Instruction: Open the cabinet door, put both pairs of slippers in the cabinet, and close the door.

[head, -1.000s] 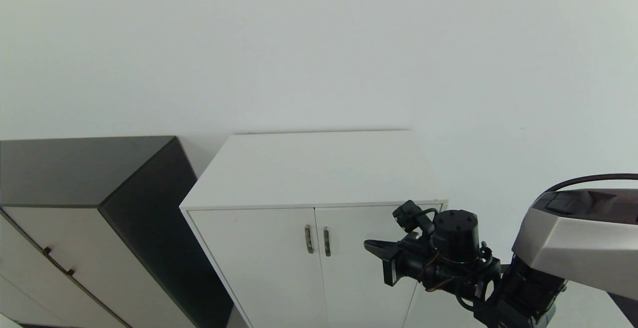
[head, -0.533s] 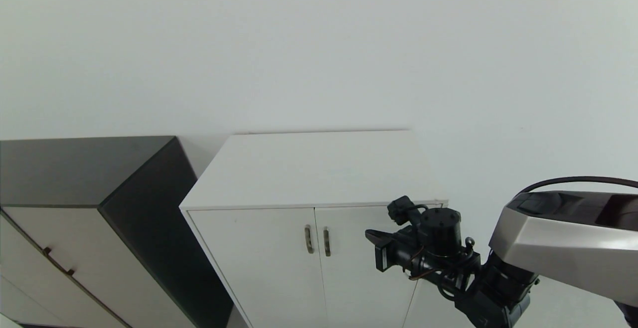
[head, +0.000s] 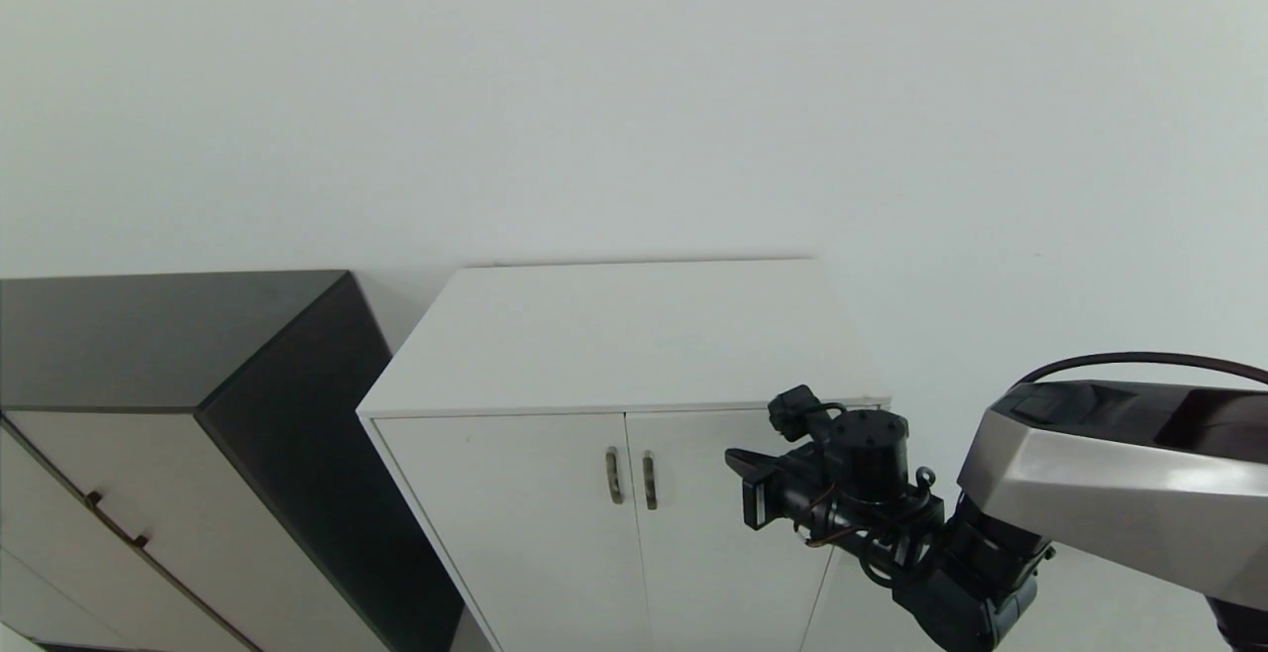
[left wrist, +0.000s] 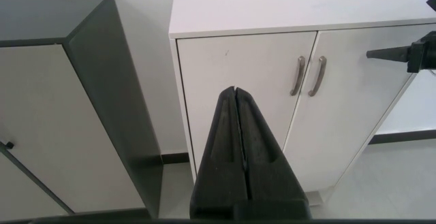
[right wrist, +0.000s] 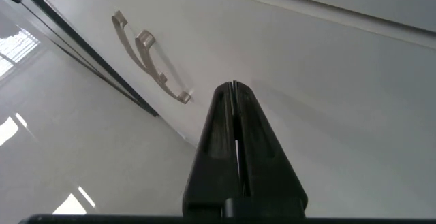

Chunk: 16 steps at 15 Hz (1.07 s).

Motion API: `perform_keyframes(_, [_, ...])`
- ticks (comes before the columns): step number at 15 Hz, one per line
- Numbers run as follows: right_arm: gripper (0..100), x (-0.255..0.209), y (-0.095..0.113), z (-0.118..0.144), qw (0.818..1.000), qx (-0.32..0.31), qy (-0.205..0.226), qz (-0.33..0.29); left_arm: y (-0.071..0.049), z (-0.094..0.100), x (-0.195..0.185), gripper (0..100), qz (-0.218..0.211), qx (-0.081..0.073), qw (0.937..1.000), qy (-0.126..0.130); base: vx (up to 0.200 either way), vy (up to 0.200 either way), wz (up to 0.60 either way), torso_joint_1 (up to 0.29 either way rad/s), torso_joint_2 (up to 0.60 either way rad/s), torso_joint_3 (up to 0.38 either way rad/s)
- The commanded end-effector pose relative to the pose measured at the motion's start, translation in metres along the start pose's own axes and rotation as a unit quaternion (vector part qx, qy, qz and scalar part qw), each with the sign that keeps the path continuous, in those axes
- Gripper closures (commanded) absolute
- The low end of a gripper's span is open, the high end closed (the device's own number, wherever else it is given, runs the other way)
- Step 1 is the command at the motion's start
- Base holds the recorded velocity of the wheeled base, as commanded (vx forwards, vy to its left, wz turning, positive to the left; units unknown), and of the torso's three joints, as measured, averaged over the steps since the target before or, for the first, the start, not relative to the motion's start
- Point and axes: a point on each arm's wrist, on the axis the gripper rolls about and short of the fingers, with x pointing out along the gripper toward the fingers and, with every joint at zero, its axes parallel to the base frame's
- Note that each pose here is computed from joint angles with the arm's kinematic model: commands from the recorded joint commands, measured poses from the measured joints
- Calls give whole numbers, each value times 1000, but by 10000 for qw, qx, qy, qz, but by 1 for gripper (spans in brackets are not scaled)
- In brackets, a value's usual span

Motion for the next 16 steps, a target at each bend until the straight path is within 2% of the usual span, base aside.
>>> perform_keyframes(1, [100,2,-3,-1,10000,7,-6,-33,0,0,0,100,0,2,10000,-2,0,0,0,0,0,0])
perform_keyframes(16, [100,9,-19,-5,9997,32,-116,-192,0,0,0,100,0,-6,10000,-2,0,0,0,0,0,0])
